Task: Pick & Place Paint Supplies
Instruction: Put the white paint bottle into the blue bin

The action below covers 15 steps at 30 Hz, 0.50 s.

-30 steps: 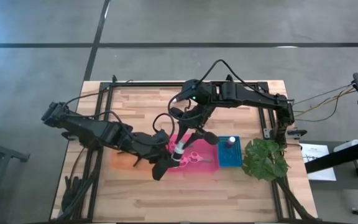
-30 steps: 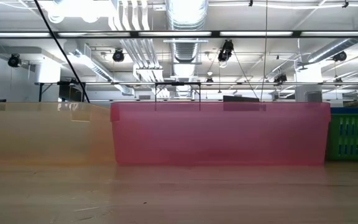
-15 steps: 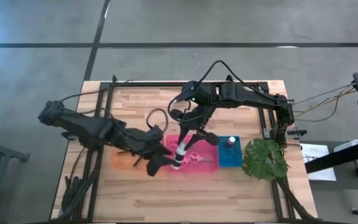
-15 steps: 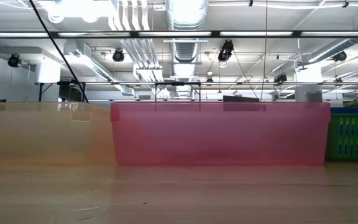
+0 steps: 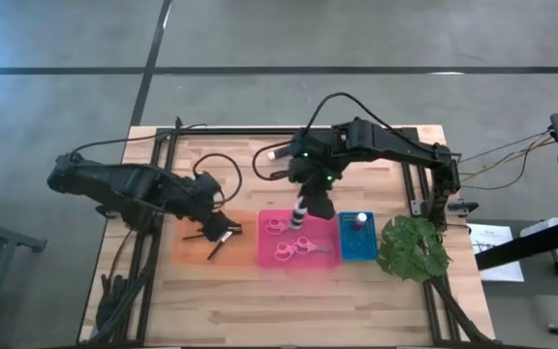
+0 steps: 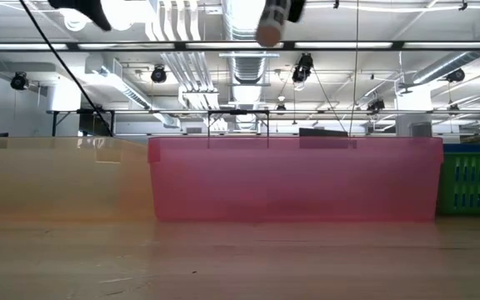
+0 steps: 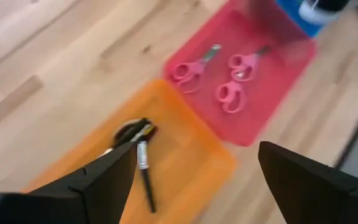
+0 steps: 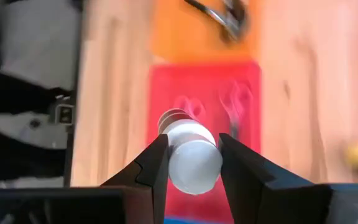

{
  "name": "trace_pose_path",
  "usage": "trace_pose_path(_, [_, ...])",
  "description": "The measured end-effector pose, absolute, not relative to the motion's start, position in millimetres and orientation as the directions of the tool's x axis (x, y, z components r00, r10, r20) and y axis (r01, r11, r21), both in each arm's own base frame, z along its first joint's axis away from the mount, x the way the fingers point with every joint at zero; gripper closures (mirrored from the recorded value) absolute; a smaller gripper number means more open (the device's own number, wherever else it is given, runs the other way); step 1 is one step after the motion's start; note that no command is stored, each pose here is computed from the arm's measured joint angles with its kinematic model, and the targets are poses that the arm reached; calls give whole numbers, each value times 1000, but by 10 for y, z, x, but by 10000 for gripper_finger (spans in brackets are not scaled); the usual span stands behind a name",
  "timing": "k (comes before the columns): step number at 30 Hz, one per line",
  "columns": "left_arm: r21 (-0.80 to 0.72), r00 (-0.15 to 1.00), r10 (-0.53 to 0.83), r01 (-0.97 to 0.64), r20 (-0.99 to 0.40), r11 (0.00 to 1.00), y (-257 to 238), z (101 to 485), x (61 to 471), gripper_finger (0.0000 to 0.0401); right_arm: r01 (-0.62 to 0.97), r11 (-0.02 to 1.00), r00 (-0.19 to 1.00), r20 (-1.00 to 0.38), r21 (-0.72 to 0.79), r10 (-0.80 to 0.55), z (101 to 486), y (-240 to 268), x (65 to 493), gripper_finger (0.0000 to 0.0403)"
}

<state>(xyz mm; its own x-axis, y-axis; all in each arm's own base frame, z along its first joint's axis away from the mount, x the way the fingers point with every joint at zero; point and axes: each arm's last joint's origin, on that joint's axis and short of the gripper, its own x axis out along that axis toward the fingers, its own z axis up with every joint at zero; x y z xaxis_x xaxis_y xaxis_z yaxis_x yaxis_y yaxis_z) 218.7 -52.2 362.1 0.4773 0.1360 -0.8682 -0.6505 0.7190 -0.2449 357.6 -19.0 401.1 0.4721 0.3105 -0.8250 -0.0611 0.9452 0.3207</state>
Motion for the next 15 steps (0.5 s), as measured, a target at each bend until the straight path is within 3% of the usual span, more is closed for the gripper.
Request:
trace_pose_path(5, [-152, 374, 204, -730, -905, 666, -320, 3464, 2156, 55, 247, 900, 393, -886, 358, 245, 3905, -201, 3450, 296])
trace_pose_path(9, [-117, 338, 234, -760, -912, 639, -206, 3365, 2124, 55, 437, 851, 335, -931, 292, 148, 3763, -129, 3360, 296])
trace_pose_path(15, [-123, 373, 261, -748, -890, 652, -152, 3288, 2078, 55, 615, 754, 285, -957, 230, 59, 3549, 210, 3151, 296])
